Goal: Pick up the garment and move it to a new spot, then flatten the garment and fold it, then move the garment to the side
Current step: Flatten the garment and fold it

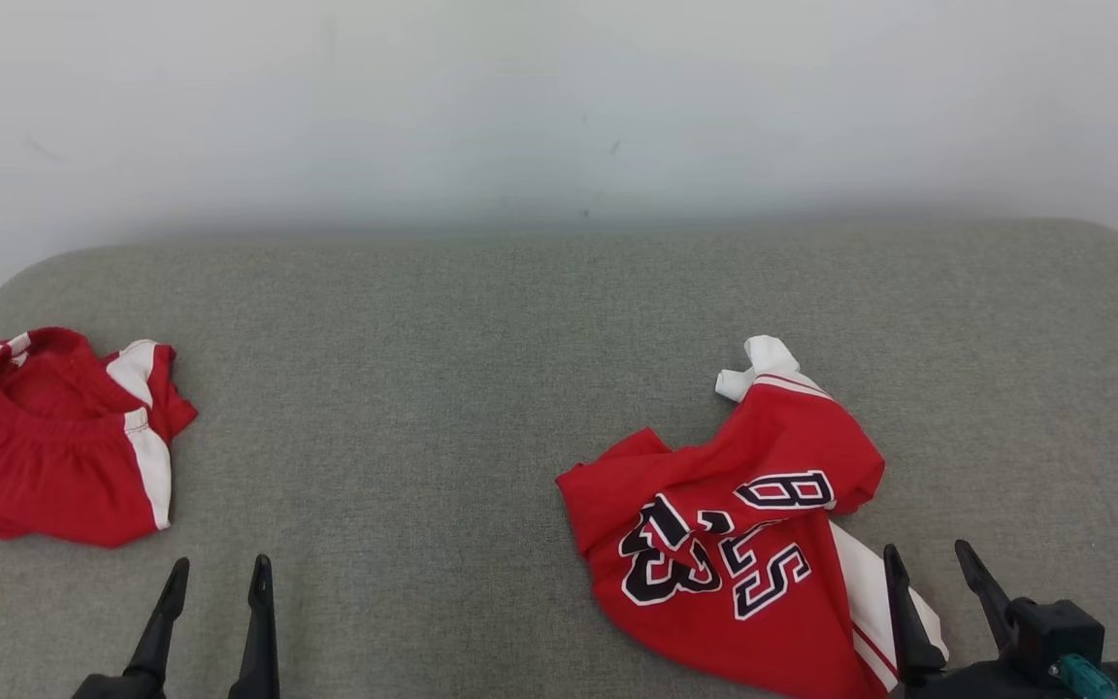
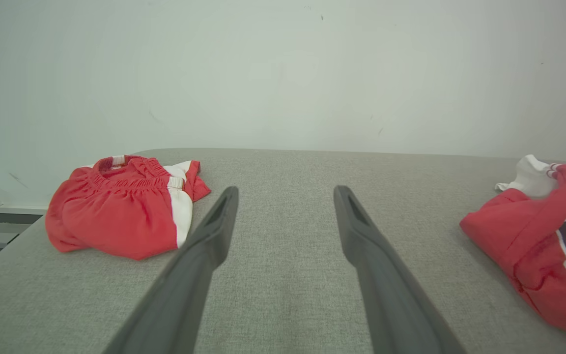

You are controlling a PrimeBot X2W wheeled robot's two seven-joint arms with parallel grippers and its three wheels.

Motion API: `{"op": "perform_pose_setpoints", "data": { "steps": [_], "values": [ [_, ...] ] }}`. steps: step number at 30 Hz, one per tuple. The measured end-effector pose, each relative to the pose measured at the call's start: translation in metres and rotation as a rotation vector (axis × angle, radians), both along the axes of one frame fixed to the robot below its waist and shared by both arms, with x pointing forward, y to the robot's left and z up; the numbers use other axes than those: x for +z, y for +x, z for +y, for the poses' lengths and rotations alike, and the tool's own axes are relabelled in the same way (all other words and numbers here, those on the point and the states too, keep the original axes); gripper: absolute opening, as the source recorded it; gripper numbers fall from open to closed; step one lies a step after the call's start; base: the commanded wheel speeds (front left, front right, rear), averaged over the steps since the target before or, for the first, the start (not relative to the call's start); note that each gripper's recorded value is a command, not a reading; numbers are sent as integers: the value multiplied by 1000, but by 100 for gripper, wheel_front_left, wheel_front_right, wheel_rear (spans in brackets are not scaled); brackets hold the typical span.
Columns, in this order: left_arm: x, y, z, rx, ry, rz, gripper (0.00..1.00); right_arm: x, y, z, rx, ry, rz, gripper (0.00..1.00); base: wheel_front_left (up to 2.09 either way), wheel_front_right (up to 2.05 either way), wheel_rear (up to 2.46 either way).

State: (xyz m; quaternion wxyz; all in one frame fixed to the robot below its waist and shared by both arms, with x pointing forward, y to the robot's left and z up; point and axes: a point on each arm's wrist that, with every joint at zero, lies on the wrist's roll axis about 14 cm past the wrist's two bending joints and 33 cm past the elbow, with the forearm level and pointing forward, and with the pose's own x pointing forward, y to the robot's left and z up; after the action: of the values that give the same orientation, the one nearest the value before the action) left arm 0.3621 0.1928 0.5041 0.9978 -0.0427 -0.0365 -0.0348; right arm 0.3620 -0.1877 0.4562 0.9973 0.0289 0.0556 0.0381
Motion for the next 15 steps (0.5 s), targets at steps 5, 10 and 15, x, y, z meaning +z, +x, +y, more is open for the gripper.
{"op": "perform_pose_setpoints", "data": {
  "steps": [5,10,15],
  "values": [
    [-1,3,2,5,2,4,100,-23,12,-2,19,-27,81,100,0,0,0],
    [-5,1,7,20,3,15,100,-55,12,1,37,-41,190,100,0,0,0],
    [-6,1,13,38,4,21,100,-88,5,-2,43,-72,312,100,0,0,0]
  ]
}}
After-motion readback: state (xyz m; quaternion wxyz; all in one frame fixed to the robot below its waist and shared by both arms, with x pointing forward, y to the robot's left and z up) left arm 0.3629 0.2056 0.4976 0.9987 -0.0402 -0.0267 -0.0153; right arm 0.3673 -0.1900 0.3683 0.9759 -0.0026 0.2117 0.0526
